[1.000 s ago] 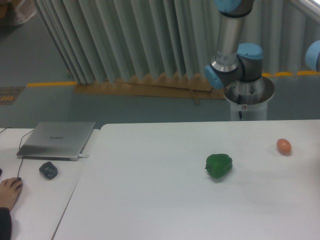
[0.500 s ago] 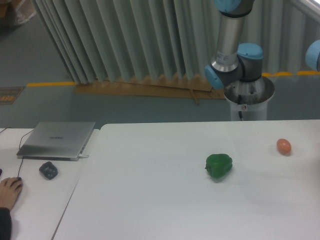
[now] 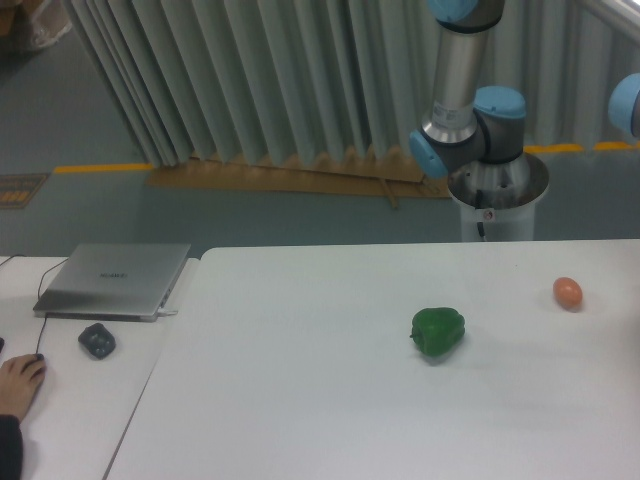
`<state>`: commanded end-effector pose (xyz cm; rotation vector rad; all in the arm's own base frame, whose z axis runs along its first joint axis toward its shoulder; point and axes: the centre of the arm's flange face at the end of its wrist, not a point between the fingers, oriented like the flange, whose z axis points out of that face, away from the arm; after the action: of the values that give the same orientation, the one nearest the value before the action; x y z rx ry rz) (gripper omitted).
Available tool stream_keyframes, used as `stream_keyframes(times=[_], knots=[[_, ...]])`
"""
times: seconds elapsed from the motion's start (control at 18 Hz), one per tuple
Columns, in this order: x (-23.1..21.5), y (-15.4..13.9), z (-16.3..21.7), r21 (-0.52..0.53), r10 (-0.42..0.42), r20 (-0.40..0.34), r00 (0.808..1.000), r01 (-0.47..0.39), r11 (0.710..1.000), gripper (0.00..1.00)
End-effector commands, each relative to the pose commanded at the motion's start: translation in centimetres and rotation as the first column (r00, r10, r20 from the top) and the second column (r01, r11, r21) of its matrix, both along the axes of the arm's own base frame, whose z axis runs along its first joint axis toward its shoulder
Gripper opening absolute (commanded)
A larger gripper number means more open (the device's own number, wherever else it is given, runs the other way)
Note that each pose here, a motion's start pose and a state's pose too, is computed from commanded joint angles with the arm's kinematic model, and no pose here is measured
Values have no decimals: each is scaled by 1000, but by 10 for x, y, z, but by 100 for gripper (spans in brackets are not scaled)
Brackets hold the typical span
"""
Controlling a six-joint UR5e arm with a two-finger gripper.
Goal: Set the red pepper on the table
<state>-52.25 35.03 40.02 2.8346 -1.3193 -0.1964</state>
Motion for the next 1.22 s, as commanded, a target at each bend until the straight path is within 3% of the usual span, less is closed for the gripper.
stream_keyframes(times=[0.61, 0.89, 1.22], knots=[[0, 9, 0, 35, 0, 11, 1000, 0, 999, 100], [-5, 4, 7, 47, -5, -42, 999, 7, 999, 100], [-24, -24, 14, 58, 32, -55, 998, -29, 998, 100]])
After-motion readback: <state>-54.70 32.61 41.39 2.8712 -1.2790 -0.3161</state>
